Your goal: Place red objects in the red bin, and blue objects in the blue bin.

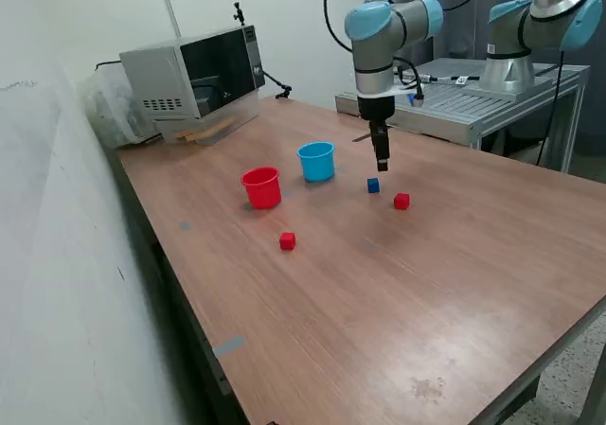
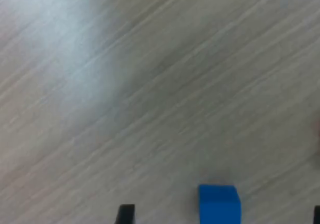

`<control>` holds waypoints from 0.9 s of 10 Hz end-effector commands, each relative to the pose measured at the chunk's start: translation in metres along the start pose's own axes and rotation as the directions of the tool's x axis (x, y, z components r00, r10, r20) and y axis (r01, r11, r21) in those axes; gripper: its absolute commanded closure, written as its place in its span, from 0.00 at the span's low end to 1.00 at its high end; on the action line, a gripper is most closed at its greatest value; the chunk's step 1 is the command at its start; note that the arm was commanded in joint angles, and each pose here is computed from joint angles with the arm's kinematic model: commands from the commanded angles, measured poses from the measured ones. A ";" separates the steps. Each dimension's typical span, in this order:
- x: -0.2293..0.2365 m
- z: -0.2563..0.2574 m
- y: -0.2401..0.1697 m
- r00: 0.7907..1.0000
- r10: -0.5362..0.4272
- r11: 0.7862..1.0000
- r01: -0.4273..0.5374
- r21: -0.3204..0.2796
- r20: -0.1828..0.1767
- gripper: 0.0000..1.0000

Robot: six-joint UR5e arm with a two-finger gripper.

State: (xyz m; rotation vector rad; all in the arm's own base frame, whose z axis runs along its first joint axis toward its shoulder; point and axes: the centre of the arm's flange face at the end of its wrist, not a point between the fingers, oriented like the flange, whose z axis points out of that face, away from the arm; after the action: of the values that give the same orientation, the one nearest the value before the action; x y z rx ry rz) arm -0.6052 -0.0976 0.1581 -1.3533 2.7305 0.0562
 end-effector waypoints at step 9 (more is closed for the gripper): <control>0.015 0.038 0.019 0.995 -0.066 0.997 0.069 0.025 -0.080 0.00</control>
State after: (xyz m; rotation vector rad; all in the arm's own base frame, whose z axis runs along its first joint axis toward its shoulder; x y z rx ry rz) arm -0.6196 -0.0914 0.1166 -1.3934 2.7140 0.0013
